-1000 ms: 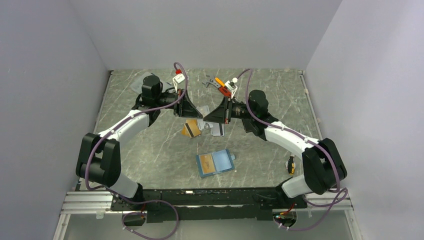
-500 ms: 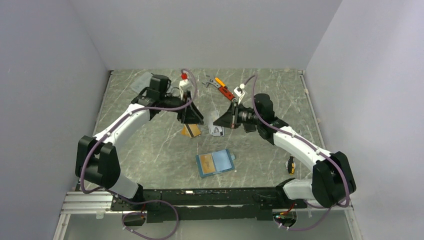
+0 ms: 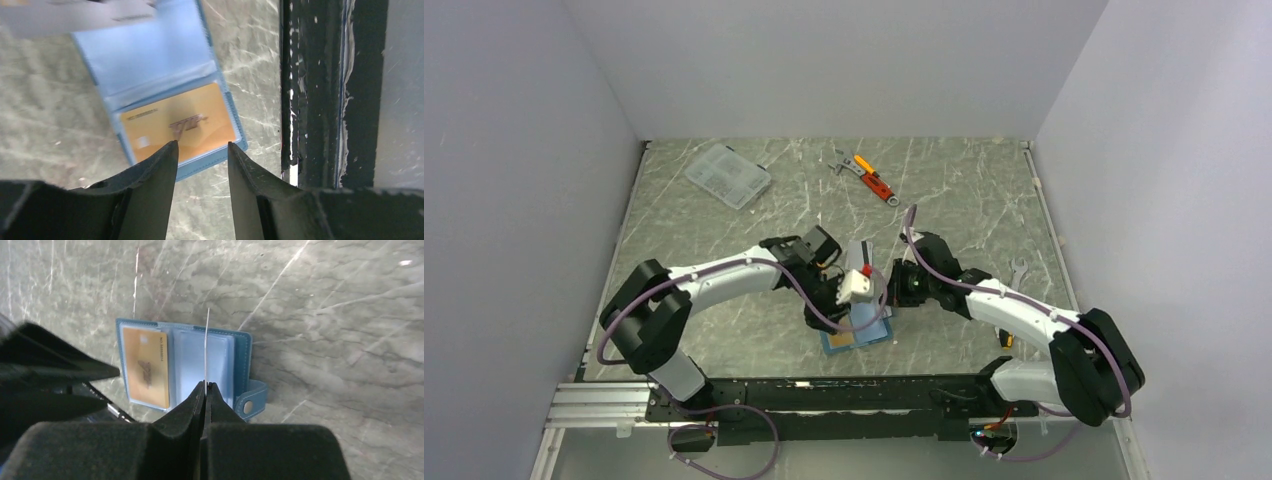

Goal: Put the credit cards into the card holder
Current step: Insert the credit card into the card holder.

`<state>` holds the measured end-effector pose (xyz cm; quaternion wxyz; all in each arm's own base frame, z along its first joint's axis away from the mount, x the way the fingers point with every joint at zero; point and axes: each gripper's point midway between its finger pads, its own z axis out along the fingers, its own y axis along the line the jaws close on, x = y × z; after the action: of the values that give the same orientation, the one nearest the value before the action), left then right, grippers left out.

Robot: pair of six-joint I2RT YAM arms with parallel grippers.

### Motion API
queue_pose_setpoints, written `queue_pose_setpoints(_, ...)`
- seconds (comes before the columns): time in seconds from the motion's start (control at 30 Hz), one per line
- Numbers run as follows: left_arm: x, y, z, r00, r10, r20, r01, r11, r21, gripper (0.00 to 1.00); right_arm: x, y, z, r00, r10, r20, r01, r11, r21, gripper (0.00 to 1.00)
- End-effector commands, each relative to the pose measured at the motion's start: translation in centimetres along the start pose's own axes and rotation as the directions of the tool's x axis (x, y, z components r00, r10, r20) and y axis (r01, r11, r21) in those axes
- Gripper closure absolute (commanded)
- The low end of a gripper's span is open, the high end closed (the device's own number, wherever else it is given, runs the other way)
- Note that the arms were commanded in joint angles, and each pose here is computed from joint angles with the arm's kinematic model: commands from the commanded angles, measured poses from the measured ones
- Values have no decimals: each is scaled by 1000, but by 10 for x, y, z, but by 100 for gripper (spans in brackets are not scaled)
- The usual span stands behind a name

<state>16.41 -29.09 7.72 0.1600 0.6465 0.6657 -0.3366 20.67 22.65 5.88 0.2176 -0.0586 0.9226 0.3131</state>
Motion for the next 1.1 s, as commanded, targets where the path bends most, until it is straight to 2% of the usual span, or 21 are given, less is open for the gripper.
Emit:
queue_pose_setpoints(0.0,19,-8,21,982,131,-134,-135,991,-22,54,-17,-13,-9,993,-27,112,18,996,85,100)
queue_pose_setpoints(0.27,13,-24,43,955,220,-198,-227,974,-12,56,-15,-22,-9,993,-23,117,9,993,119,100)
queue_pose_setpoints(0.43,32,-20,49,921,259,-290,-280,959,-34,58,-8,-26,-12,994,-16,104,1,991,135,100)
queue_pose_setpoints(0.63,58,-7,38,875,278,-396,-338,937,-88,63,0,-22,-18,996,0,93,-10,994,111,100)
queue_pose_setpoints(1.07,27,-11,12,888,297,-351,-359,925,-125,66,-23,17,-40,983,2,182,2,1000,-22,100)
